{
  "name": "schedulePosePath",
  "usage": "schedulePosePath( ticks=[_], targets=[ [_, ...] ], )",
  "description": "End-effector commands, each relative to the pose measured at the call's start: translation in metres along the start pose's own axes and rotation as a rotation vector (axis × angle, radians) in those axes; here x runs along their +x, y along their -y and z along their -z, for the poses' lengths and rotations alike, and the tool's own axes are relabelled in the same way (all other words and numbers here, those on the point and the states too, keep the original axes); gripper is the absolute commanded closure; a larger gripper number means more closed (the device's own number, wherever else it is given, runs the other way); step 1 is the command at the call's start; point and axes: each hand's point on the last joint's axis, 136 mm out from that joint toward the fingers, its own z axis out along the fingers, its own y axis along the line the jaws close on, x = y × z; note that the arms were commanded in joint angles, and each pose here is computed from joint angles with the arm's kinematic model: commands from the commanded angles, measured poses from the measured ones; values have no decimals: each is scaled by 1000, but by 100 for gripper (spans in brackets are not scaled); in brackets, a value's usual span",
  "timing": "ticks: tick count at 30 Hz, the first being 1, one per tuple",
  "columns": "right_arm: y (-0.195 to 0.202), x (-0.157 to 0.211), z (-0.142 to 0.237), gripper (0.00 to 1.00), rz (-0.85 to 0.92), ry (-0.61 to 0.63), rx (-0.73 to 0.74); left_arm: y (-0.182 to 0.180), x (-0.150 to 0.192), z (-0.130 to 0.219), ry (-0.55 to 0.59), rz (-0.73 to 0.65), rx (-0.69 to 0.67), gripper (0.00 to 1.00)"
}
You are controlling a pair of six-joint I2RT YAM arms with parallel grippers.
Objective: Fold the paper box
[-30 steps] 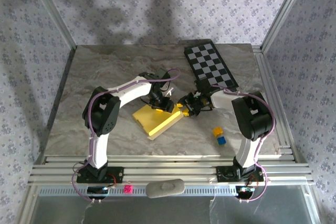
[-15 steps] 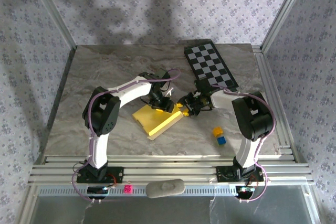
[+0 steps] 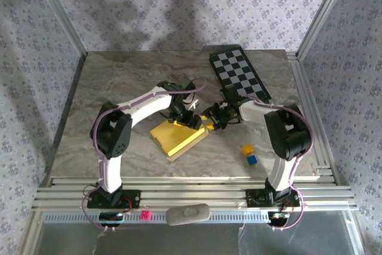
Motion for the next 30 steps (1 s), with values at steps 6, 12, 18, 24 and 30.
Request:
schedulePosePath(
  ticks=[6,12,18,24,30],
  targets=[
    [3,-1,10,58,-23,40,20,-47,-18,66,197,313,62,1],
    [31,-9,49,61,-109,176,74,-112,-11,90,304,568,132,2],
    [61,17,66,59,-414,165,100,-130,0,97,385,577,107,3],
    [56,40,48,61,-578,75,170,-135,11,79,356,617,105,2],
    [59,32,23,60,-694,78,128,-148,10,62,324,669,116,2]
  ],
)
